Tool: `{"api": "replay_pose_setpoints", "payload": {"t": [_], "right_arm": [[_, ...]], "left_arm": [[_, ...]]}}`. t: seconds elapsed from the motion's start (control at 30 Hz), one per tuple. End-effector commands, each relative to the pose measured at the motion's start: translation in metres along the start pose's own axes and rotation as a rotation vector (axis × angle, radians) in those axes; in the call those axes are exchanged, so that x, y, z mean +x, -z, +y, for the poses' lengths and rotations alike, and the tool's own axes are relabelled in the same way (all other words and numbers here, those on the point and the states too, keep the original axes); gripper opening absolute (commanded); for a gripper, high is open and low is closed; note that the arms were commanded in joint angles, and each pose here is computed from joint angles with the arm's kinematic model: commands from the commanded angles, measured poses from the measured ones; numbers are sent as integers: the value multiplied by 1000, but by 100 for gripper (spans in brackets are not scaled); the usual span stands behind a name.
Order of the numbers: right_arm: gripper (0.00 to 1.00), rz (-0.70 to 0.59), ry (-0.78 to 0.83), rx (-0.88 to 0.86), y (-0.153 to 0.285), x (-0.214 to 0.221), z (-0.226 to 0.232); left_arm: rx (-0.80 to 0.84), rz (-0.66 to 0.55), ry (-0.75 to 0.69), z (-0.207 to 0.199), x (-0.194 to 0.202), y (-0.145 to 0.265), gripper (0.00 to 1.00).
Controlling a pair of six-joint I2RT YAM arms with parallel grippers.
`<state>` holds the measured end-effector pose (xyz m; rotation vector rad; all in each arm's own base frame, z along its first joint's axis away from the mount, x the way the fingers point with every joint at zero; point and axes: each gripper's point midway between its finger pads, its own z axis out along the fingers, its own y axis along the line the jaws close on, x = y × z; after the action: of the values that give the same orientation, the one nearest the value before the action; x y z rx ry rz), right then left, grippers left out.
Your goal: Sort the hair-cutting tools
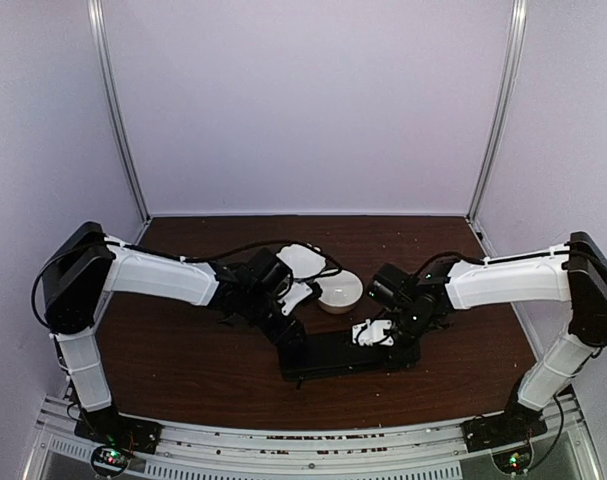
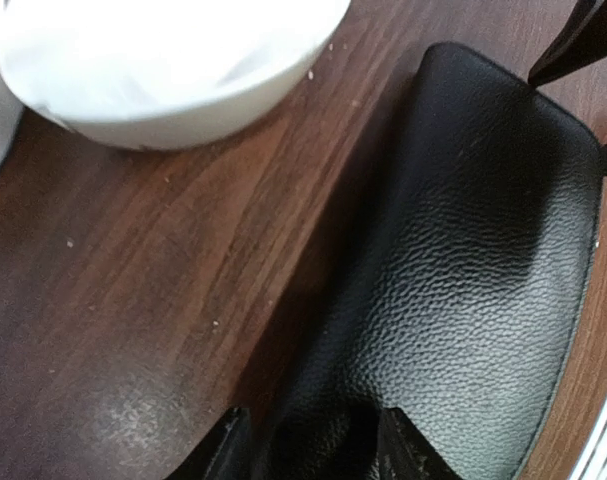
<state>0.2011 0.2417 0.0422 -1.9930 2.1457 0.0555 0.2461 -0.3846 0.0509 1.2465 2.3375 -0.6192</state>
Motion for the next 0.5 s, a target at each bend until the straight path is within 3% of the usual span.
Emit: {"api": "replay_pose_setpoints", "payload": {"t": [0.0,0.23,0.47], "right_arm": [[67,28,-3,36,-13,-1,-10],[62,17,16,-8,-25,-27,-18],[61,-53,88,-39,-25,-80,-14]], "left_arm": [[107,-42,11,-15,-6,-3,44],[172,-53,98,-29,23,13,36],[184,-72,154,-61,48,35,33]]}}
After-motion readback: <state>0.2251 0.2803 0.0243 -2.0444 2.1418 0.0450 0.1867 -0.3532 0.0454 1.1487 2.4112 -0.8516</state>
